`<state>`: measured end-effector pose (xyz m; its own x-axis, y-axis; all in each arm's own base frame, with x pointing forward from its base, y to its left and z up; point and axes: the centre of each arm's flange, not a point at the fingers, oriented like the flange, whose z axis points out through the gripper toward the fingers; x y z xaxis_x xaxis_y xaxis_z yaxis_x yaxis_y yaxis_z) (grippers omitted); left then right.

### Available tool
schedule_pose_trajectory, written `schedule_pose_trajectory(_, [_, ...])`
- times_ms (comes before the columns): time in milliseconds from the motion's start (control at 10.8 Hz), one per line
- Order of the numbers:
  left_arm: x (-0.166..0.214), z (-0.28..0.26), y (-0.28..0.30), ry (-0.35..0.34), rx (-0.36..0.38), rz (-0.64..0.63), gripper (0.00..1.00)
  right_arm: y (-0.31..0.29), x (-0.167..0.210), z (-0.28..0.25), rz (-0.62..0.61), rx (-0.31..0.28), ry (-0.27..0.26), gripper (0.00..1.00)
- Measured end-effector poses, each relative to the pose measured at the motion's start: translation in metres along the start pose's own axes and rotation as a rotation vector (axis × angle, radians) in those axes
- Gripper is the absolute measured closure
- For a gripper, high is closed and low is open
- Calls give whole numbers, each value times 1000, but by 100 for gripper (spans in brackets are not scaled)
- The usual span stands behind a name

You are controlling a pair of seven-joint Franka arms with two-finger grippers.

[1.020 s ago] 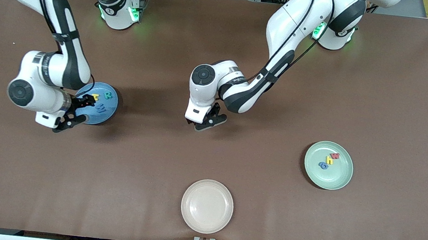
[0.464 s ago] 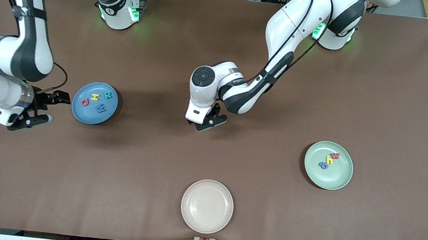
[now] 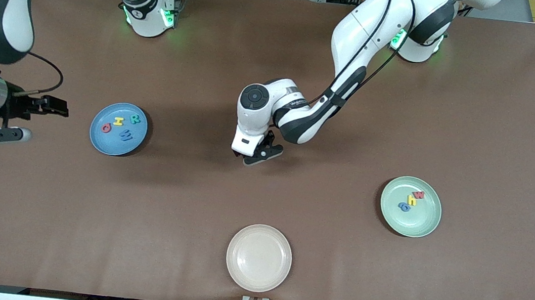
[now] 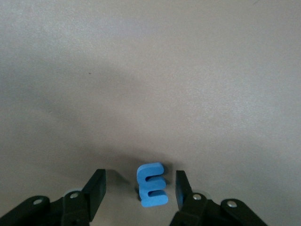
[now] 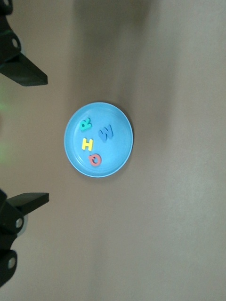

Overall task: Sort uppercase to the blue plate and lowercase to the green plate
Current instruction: 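Grasp the blue E with the left gripper while the right gripper withdraws, then carry the blue E to the green plate with the left gripper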

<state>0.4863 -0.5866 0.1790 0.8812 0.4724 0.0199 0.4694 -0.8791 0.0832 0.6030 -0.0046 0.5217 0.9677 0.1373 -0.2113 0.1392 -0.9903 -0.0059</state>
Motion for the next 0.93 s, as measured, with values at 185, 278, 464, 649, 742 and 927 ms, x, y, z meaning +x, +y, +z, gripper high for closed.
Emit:
schedule_pose_trajectory(185, [0, 1, 0, 0, 0, 0, 33, -11, -12, -36, 30, -4, 52, 0])
schedule_pose_trajectory(278, [0, 1, 0, 0, -1, 0, 37, -6, -20, -51, 43, 0, 81, 0])
schedule_pose_trajectory(464, [0, 1, 0, 0, 0, -1, 42, 3, -35, -73, 56, 5, 123, 0])
schedule_pose_trajectory(649, [0, 4, -1, -1, 3, 0, 42, 2, -42, -84, 60, 3, 142, 0])
schedule_pose_trajectory(742, [0, 5, -1, -2, 4, 0, 42, 2, -43, -89, 60, 1, 151, 0])
schedule_pose_trajectory(927, [0, 5, -1, -2, 3, -1, 43, 1, -43, -92, 65, 0, 156, 0])
